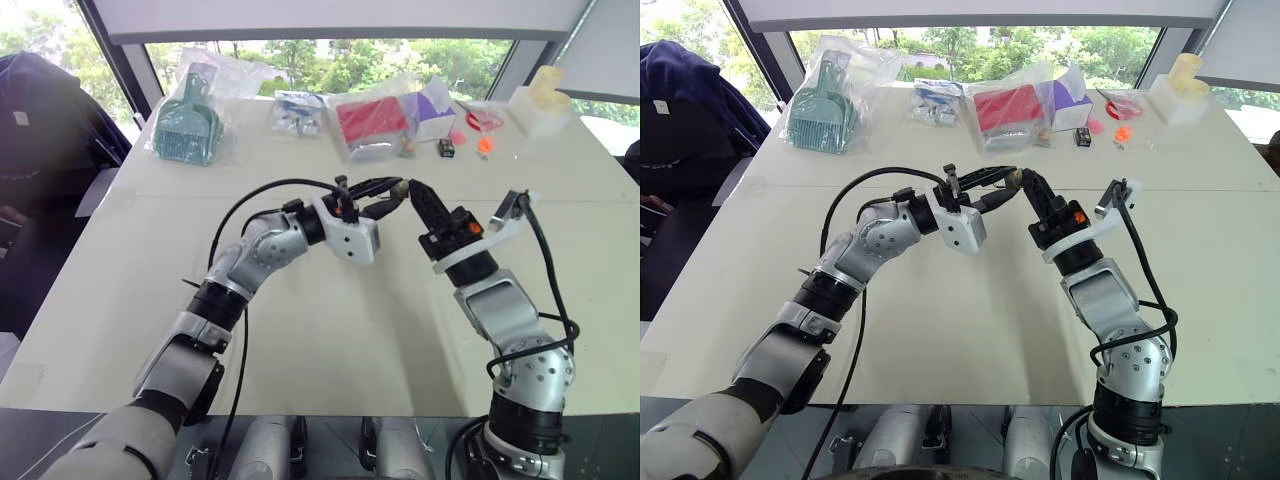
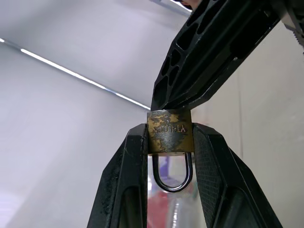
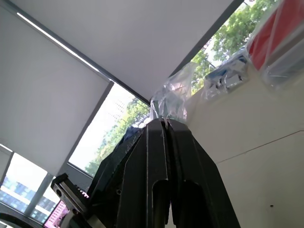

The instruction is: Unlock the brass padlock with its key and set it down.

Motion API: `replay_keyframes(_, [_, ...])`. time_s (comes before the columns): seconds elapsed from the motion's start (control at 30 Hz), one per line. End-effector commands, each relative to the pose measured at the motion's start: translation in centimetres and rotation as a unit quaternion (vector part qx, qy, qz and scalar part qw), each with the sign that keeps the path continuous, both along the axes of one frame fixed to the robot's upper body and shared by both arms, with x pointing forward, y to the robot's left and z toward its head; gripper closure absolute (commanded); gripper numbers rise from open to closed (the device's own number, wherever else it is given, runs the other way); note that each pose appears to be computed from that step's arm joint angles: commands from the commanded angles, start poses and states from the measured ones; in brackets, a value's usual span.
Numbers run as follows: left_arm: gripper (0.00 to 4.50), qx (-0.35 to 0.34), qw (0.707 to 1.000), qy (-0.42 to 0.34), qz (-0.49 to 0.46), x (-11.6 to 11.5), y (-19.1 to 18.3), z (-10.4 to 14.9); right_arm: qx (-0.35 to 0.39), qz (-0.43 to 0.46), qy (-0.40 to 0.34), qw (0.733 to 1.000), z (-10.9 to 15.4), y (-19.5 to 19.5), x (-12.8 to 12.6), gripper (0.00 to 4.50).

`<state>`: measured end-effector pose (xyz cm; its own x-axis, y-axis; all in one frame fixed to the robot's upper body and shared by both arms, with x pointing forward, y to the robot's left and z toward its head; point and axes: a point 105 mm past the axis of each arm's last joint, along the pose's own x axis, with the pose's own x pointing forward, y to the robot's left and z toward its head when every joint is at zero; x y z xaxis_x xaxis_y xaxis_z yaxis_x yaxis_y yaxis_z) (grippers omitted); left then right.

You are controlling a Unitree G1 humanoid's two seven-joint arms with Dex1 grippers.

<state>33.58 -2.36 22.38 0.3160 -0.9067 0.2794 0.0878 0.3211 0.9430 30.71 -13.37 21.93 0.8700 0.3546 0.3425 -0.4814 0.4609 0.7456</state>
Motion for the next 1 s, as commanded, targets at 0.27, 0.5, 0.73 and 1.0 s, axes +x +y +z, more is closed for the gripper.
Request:
replay_keyframes(0.27, [3.73,-0.029,0.998,-0.016,-0.048,-0.8,-1.6,2.1,-0.033,-0.028,0.002,0.999,0.3,-1.2,0.4,4.44])
replay_keyframes(0.5, [3.73,0.076,0.986,0.126,-0.083,0.1,-1.3,-0.6,-0.155,0.001,-0.066,0.986,1.5,-1.7,-0.9,3.66])
replay_keyframes(0.73, [3.73,0.067,0.984,0.139,-0.089,0.3,-0.8,-0.1,-0.231,0.054,-0.072,0.969,1.2,-2.1,-1.9,0.67])
replay_keyframes(1.0, [3.73,0.036,0.986,0.126,-0.107,-0.8,-1.2,0.7,-0.23,0.08,-0.064,0.968,0.4,-2.0,-2.3,0.67])
